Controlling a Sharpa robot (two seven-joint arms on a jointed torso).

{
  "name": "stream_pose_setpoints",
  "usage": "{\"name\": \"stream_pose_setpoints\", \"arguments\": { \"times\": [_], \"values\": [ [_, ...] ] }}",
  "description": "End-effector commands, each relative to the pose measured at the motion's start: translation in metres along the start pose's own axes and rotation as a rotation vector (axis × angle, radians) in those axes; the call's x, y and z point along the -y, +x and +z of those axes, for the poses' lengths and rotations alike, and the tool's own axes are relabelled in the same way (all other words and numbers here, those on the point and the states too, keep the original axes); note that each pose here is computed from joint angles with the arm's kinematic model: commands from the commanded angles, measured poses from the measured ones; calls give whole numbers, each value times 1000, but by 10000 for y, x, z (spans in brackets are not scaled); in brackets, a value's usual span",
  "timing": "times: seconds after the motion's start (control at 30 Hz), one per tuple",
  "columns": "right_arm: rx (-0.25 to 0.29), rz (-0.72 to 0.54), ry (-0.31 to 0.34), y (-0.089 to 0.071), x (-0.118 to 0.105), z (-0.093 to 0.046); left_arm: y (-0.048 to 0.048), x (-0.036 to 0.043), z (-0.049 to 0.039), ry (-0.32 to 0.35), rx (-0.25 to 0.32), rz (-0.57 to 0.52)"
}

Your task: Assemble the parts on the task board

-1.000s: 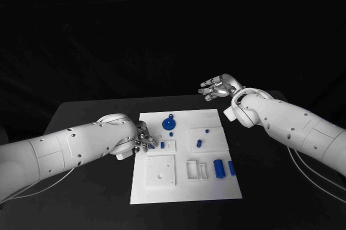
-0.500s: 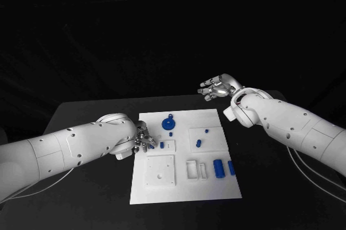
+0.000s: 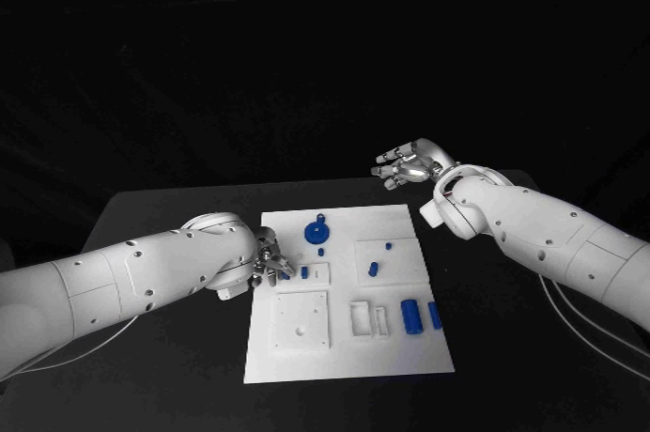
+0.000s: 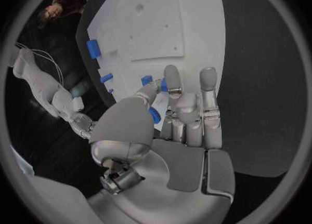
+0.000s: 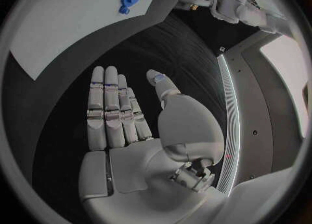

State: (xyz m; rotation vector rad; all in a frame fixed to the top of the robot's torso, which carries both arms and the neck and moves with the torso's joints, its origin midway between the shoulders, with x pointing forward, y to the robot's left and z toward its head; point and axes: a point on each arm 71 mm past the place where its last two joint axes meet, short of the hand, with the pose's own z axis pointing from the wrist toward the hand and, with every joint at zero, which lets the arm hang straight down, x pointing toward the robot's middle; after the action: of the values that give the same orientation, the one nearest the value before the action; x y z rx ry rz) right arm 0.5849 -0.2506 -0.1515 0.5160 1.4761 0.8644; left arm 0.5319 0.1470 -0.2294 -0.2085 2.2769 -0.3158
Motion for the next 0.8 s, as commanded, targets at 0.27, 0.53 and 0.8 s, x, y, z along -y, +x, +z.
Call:
{"name": "stream_pose_setpoints", "arguments": {
  "times": [0.27, 0.53, 0.8],
  "values": [
    [-15, -3, -6, 18, -9, 3, 100, 11, 17, 10, -38, 15],
    [-15, -3, -5, 16, -5, 2, 99, 3, 19, 9, -40, 17],
    [-15, -3, -5, 13, -3, 1, 101, -7, 23, 4, -51, 22]
  ]
}}
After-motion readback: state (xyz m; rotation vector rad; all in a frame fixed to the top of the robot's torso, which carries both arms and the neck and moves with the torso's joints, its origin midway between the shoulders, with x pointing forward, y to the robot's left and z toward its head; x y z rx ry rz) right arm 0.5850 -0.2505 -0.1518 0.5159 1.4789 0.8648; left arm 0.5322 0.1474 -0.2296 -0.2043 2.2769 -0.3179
